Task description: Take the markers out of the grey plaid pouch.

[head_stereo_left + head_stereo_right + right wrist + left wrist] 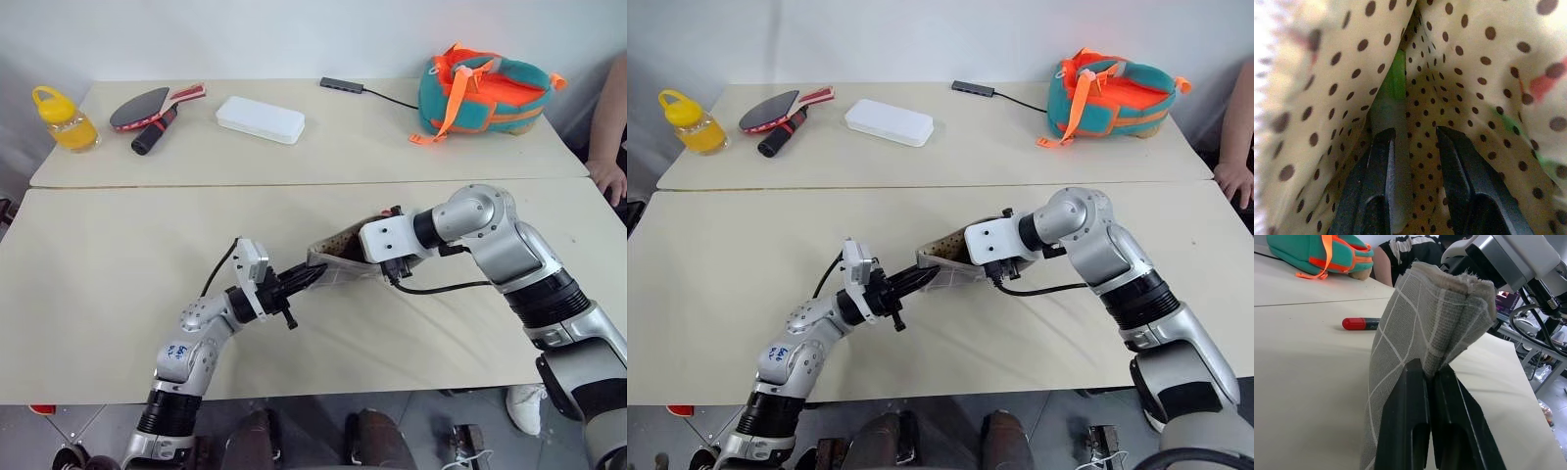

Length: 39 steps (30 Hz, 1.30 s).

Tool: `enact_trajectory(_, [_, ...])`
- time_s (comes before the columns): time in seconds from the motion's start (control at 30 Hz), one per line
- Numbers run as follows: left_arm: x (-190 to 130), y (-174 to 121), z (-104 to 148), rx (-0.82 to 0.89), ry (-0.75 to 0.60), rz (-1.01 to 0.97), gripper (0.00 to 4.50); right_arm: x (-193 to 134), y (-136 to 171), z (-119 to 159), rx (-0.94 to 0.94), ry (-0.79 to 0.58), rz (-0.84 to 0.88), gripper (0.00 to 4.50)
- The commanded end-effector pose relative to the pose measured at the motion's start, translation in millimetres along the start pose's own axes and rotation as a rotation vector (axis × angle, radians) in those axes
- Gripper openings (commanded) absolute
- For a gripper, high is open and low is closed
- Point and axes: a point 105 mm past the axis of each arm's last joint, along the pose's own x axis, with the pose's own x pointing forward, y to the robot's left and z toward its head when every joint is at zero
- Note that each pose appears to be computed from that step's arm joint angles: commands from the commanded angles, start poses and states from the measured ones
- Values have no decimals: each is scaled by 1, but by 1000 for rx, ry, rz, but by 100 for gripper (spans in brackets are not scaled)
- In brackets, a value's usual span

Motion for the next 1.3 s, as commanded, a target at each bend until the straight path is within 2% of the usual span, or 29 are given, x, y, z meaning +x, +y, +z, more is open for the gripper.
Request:
enact_trajectory(0.03, [-2,-2,-1,13,-4,-4,0,9,9,3,-4,-8,32,142])
enact_trajectory(0.17, [-1,-3,-1,15,-5,-7,0,16,17,1,22,-10,67,142])
enact_trajectory(0.57, [-1,-4,-1,15,-12,-4,0,27,6,-2,12,-11,10,142])
enact_trajectory(0.67, [0,-4,0,16,-16,-5,0,27,5,-3,29,-8,12,201])
enact_trajectory(0.73, [0,-5,0,17,-17,-6,0,27,5,-3,3,0,12,261])
enact_trajectory(1.2, [1,-5,1,9,-23,-9,0,36,5,-4,34,26,18,261])
enact_trajectory(1.3, [2,-6,0,10,-21,-9,0,33,5,-3,27,24,18,198])
